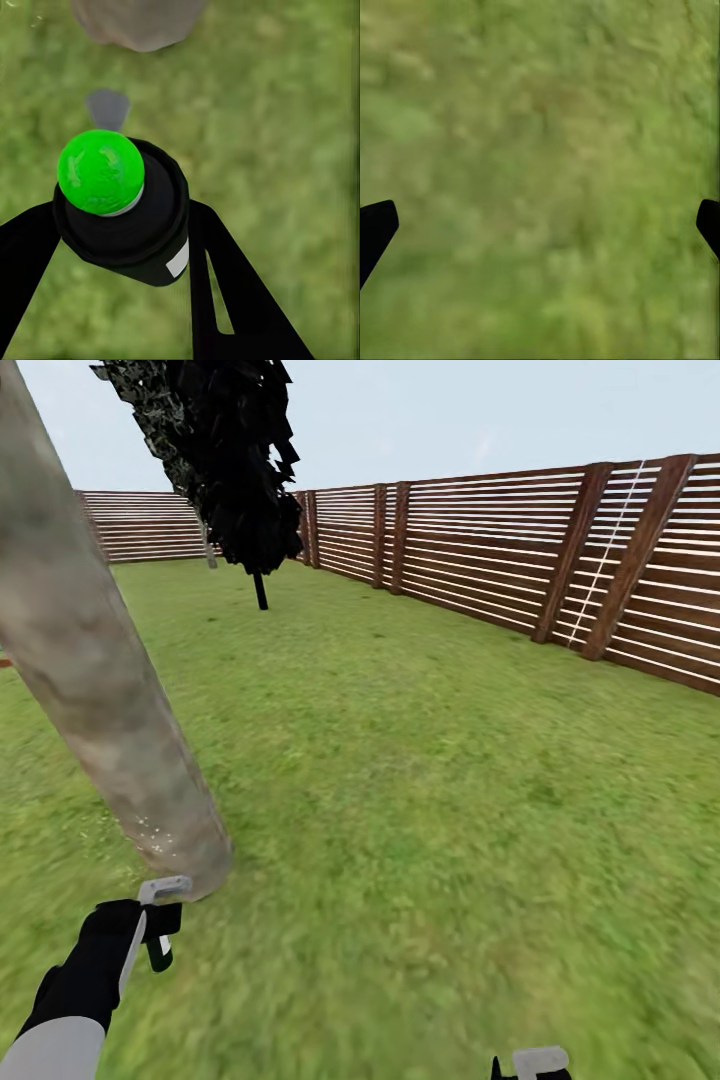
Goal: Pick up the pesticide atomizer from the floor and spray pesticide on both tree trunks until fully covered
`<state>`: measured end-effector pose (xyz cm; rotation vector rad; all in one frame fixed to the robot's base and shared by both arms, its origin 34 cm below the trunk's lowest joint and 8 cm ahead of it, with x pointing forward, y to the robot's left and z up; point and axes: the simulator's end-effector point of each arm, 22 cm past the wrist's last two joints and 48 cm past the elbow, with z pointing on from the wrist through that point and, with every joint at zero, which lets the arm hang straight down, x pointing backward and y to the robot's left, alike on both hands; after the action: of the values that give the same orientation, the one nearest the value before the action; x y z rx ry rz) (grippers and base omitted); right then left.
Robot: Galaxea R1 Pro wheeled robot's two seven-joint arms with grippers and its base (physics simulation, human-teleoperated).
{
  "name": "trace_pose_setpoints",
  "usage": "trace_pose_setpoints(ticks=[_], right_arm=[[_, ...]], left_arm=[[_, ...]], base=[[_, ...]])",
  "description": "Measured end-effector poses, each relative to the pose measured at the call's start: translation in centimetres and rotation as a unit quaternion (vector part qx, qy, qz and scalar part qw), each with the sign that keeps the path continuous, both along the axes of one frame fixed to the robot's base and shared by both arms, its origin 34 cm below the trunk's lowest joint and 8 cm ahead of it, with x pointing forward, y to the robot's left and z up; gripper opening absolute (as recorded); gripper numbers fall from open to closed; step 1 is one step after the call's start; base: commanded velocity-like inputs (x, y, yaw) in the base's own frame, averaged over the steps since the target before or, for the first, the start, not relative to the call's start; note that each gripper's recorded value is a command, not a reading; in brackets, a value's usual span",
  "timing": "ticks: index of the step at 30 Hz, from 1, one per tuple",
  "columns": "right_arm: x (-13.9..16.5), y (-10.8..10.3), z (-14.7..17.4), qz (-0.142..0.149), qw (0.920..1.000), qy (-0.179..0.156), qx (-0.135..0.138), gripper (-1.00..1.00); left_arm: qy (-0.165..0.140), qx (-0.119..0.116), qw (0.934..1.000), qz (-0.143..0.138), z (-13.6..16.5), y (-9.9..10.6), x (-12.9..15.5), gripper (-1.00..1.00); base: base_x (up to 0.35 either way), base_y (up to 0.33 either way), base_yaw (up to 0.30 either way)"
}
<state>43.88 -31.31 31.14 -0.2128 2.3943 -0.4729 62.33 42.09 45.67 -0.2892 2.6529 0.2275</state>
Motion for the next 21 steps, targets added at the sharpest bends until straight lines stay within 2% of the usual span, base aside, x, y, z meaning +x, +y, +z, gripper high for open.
trace_pose_setpoints(ticks=[5,16,21], right_arm=[[0.00,0.01,0.00,0.000,1.0000,0.000,0.000,1.00],[0.01,0.02,-0.01,0.001,1.0000,0.000,0.000,1.00],[0.00,0.02,0.00,0.000,1.0000,0.000,0.000,1.00]], left_arm=[[0.000,0.000,1.0000,0.000,0.00,0.05,-0.02,-1.00],[0.001,0.002,1.0000,0.004,0.03,0.40,-0.12,-1.00],[0.001,0.002,1.0000,0.004,0.05,0.42,-0.11,-1.00]], base=[[0.140,-0.244,0.274],[0.044,-0.272,0.277],[0.129,-0.273,0.060]])
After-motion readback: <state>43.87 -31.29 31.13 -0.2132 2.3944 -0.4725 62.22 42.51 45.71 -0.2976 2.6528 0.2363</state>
